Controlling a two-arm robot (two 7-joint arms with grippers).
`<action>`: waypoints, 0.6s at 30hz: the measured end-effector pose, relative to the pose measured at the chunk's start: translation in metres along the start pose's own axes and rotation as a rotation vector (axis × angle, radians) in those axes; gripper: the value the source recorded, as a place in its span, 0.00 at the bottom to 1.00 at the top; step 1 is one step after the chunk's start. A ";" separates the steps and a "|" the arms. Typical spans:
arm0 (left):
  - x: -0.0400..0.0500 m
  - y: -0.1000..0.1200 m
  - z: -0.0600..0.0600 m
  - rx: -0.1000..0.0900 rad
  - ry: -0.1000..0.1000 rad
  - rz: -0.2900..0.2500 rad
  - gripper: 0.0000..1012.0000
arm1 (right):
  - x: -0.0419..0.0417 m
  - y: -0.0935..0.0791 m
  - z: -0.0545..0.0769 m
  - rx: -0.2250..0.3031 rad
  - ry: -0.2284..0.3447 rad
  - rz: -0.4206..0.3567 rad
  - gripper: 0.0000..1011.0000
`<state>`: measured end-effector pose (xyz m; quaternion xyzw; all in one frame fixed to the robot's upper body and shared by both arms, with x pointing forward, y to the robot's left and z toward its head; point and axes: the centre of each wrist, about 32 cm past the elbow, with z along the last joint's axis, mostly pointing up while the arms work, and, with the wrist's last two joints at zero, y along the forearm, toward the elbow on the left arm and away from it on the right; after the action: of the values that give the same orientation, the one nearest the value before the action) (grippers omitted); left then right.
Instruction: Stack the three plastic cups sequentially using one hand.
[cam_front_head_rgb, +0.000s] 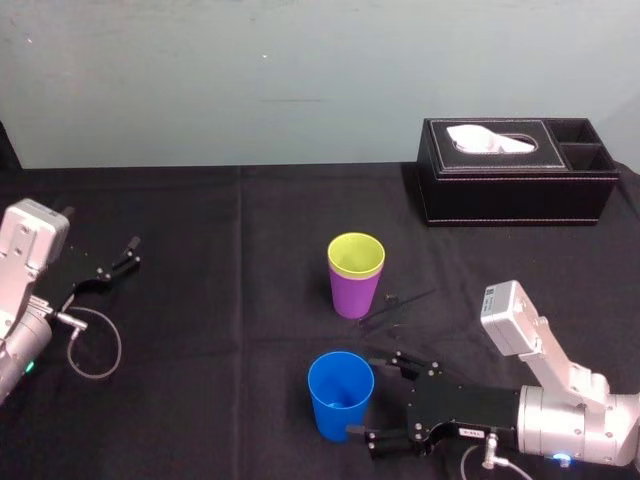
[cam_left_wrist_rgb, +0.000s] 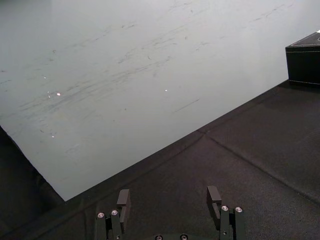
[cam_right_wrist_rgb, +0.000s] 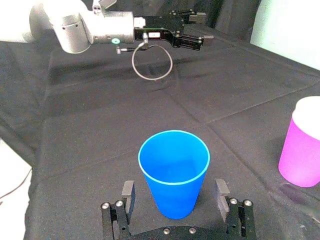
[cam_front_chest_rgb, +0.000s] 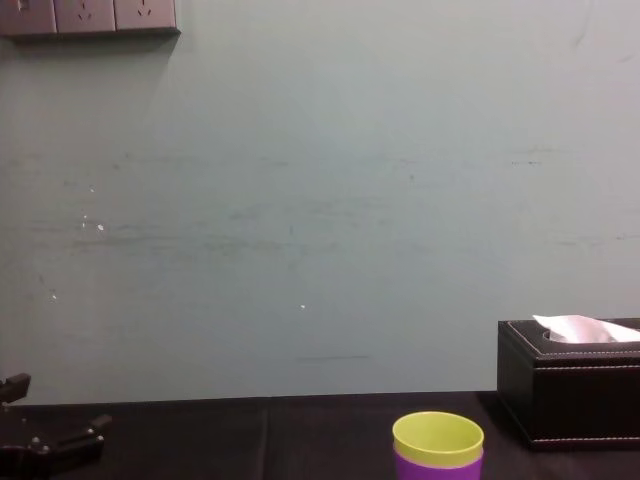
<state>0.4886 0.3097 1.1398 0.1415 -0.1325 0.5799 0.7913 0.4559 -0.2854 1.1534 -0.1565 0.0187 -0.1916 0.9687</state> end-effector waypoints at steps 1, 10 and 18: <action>0.0000 0.000 0.000 0.000 0.000 0.000 0.99 | 0.0001 0.001 0.000 0.001 0.000 0.001 0.99; 0.0000 0.000 0.000 0.000 0.000 0.000 0.99 | -0.0009 0.007 0.002 0.006 -0.002 0.010 0.99; 0.0000 0.000 0.000 0.000 0.000 0.000 0.99 | -0.0005 0.013 0.003 0.005 -0.007 0.014 0.99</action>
<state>0.4886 0.3097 1.1398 0.1415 -0.1325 0.5799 0.7913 0.4605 -0.2729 1.1526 -0.1546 0.0161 -0.1842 0.9705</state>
